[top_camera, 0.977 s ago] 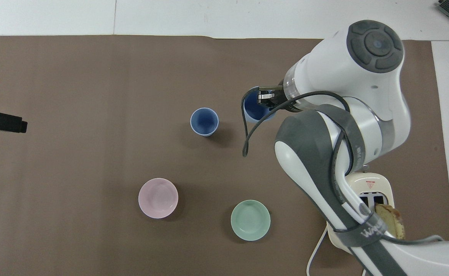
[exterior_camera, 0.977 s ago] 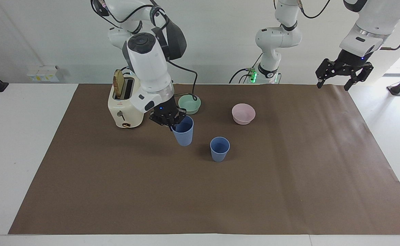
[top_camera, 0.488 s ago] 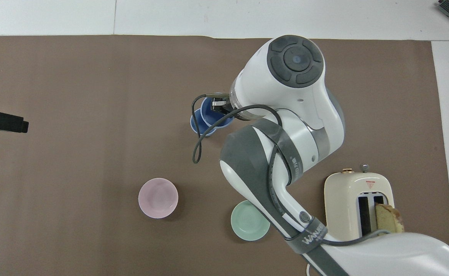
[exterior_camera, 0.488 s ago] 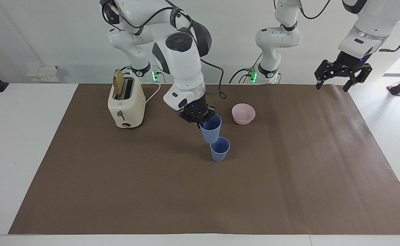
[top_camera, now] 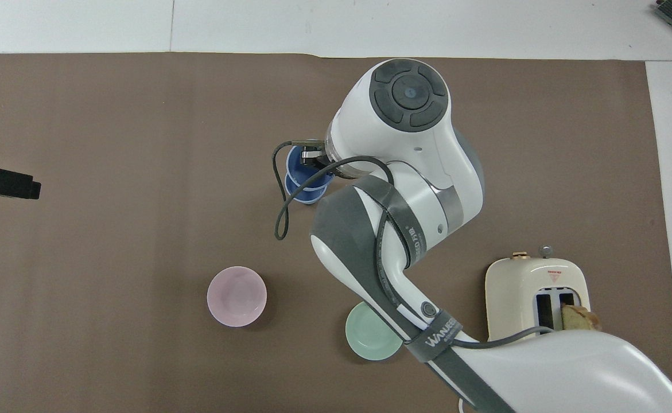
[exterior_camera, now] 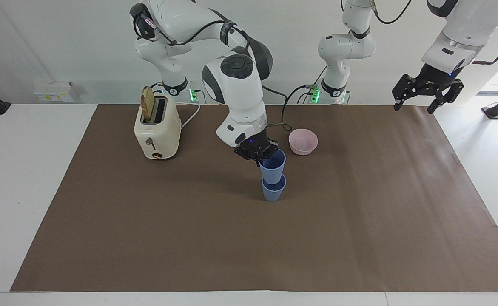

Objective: Stack blue cups with both arms
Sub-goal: 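Lower the blue cup into the other cup and open the right gripper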

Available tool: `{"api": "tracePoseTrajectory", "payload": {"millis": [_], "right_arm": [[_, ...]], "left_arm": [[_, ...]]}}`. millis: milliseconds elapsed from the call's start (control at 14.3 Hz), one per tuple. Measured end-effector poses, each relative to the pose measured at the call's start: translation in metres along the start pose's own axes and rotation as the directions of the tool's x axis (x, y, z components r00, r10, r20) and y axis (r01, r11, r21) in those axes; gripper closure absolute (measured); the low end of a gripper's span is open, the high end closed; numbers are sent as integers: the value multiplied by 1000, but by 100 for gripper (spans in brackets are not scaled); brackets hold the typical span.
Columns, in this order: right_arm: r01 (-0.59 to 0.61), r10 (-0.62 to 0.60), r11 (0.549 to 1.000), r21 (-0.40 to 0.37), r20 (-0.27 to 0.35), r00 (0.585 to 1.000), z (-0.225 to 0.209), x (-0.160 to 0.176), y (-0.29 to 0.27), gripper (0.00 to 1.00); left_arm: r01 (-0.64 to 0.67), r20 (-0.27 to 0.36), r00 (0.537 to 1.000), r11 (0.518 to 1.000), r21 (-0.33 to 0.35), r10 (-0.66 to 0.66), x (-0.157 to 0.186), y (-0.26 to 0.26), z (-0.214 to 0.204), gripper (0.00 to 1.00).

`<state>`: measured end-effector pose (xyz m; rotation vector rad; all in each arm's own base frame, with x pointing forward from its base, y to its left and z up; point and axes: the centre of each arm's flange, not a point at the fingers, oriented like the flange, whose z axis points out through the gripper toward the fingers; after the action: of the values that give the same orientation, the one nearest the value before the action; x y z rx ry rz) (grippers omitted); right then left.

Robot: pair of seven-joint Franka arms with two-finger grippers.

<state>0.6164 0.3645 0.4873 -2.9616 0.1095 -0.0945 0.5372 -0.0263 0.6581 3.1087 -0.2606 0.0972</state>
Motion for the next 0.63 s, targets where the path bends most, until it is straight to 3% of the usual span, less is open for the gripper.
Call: {"api": "tracePoseTrajectory", "payload": {"millis": [628], "right_arm": [[6, -6, 1000, -15, 13, 1000, 17, 0, -2, 96]], "left_arm": [[1, 1, 1000, 1000, 0, -1, 0, -1, 0, 0]]}}
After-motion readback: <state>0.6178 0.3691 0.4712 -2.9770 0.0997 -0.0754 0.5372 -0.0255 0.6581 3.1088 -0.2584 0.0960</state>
